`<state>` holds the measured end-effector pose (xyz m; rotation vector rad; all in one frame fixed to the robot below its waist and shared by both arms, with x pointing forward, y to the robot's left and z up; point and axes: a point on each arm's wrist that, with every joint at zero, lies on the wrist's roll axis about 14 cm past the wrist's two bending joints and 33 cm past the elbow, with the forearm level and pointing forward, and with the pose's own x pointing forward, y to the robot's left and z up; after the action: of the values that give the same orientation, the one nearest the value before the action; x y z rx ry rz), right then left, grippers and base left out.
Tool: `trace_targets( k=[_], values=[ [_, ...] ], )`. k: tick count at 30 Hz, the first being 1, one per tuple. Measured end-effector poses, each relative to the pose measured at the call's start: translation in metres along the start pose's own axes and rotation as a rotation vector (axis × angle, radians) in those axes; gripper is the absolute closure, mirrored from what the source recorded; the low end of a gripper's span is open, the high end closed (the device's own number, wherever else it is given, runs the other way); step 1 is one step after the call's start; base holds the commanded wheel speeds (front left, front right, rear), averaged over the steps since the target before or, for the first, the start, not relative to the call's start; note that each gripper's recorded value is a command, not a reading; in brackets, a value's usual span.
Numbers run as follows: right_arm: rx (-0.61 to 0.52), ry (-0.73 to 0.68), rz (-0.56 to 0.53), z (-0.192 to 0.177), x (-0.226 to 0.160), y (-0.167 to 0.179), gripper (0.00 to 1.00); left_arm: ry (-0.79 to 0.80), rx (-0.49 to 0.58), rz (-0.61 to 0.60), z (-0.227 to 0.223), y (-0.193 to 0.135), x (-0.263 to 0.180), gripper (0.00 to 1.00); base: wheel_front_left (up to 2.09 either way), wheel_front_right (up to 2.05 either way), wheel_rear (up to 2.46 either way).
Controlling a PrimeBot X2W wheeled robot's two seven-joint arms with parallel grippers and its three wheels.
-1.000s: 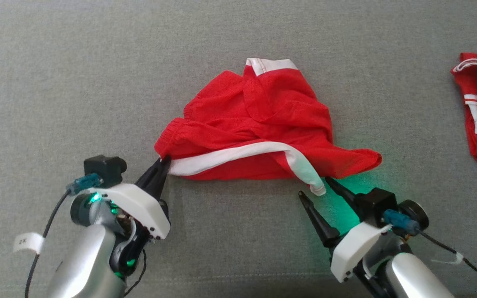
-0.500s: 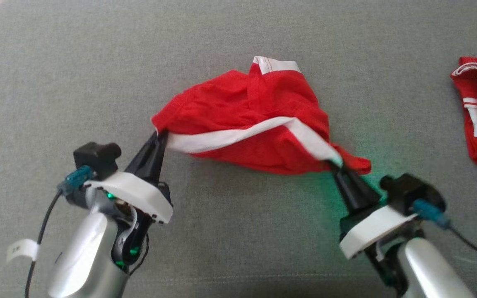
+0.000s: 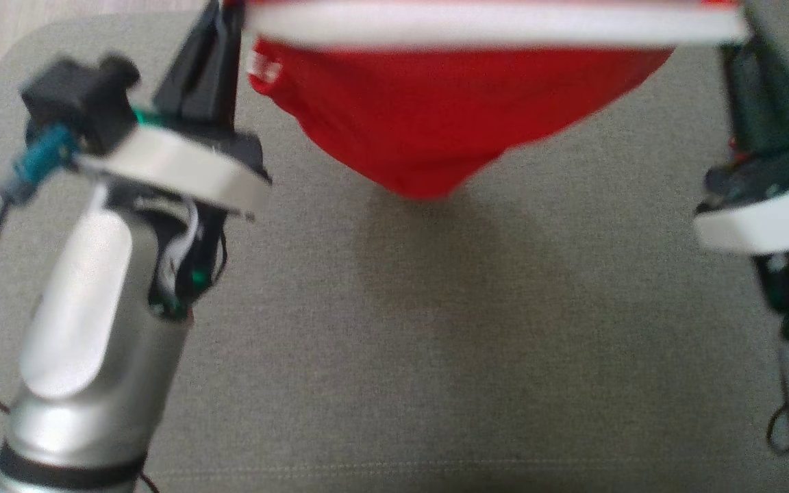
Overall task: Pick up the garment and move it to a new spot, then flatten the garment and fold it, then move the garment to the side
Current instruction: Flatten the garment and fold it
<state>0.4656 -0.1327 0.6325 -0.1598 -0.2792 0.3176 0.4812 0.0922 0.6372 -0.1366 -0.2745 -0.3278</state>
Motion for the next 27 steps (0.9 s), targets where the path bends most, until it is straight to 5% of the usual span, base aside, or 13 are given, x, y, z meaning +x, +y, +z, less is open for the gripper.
trace_targets(
  k=[9, 27],
  values=[
    [-0.084, -0.173, -0.039, 0.076, 0.021, -0.024, 1.00, -0.076, 0.043, -0.016, 0.057, -0.001, 0.034, 1.00, 0.00, 0.00, 0.00],
    [-0.033, -0.068, -0.004, 0.039, 0.054, -0.023, 1.00, 0.060, 0.003, -0.003, 0.009, 0.016, 0.060, 1.00, 0.00, 0.00, 0.00]
  ],
)
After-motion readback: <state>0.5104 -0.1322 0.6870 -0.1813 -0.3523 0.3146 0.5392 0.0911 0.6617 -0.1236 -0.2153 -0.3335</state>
